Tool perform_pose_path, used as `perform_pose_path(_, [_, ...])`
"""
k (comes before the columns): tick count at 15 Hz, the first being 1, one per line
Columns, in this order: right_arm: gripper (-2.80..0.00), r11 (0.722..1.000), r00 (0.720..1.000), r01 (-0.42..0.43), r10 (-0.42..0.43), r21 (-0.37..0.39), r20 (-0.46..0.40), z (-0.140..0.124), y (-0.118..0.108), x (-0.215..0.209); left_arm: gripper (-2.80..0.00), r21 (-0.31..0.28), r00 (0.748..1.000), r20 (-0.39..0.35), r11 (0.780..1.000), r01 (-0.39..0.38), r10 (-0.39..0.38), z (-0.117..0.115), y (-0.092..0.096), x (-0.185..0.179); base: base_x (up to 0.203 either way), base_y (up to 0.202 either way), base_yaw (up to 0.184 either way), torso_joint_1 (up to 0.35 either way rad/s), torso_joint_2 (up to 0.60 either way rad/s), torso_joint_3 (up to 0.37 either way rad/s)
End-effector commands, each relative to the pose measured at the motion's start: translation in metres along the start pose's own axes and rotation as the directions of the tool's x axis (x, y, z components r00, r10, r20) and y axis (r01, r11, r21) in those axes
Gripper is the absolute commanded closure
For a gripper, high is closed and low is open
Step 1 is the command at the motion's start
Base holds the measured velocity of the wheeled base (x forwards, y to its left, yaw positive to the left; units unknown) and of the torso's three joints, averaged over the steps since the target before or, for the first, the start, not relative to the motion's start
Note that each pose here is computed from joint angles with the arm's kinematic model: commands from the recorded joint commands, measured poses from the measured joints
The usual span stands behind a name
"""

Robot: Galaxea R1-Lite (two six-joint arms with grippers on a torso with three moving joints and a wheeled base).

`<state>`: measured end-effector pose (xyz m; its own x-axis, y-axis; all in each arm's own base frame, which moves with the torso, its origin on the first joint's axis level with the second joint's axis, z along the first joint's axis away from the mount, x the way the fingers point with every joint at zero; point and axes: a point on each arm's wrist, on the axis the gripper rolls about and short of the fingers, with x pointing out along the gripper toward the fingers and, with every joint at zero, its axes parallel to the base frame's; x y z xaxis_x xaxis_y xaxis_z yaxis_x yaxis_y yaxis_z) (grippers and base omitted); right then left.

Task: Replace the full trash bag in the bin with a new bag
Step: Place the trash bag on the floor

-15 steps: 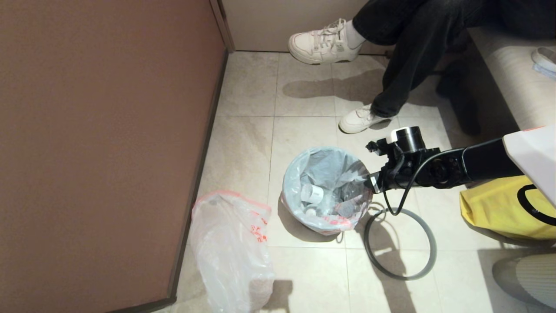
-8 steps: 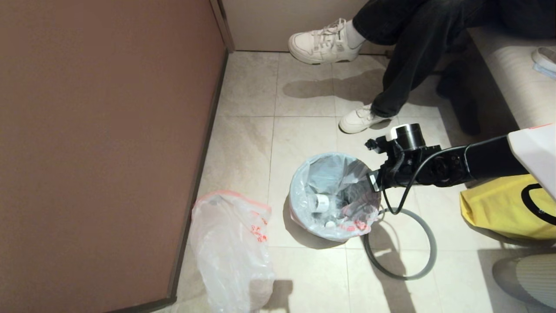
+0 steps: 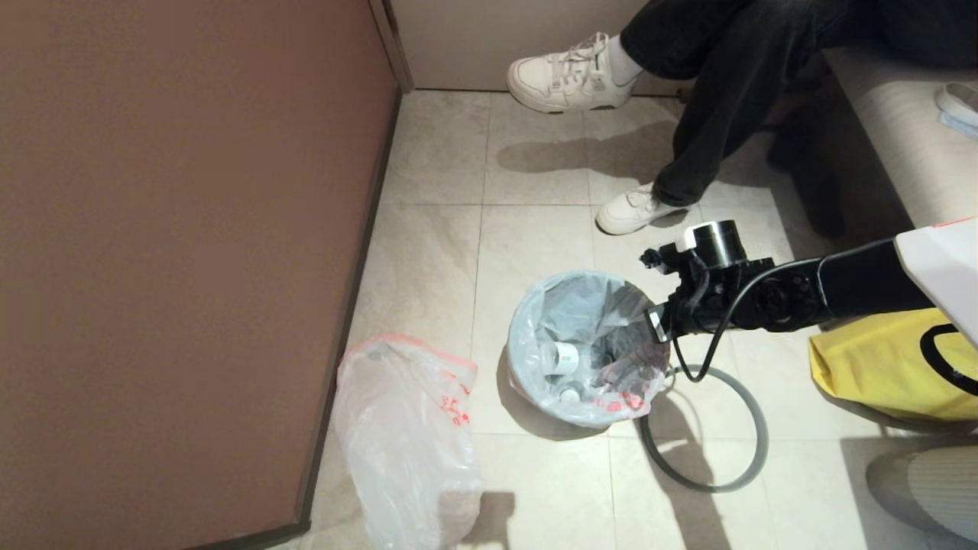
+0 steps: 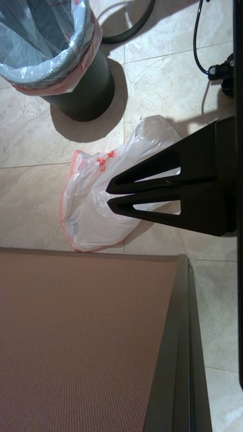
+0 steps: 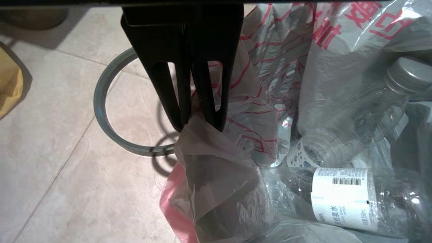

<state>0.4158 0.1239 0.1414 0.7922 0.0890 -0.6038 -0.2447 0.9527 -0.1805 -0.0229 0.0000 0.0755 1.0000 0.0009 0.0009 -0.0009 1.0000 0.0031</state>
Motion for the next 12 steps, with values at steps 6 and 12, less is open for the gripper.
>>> perform_pose_path(6, [-2.80, 1.000, 0.993, -0.014, 0.012, -0.016, -0.116, -0.014, 0.000, -0.018, 0.00, 0.000, 1.000, -0.001, 1.000, 0.001, -0.001, 0.000, 0.000, 0.000, 0.000, 0.000, 0.000, 0.000, 0.00, 0.000])
perform_pose_path(12, [-2.80, 1.000, 0.993, -0.015, 0.012, -0.017, -0.120, -0.017, 0.001, -0.016, 0.00, 0.000, 1.000, -0.001, 1.000, 0.001, -0.001, 0.000, 0.000, 0.000, 0.000, 0.000, 0.000, 0.000, 0.00, 0.000])
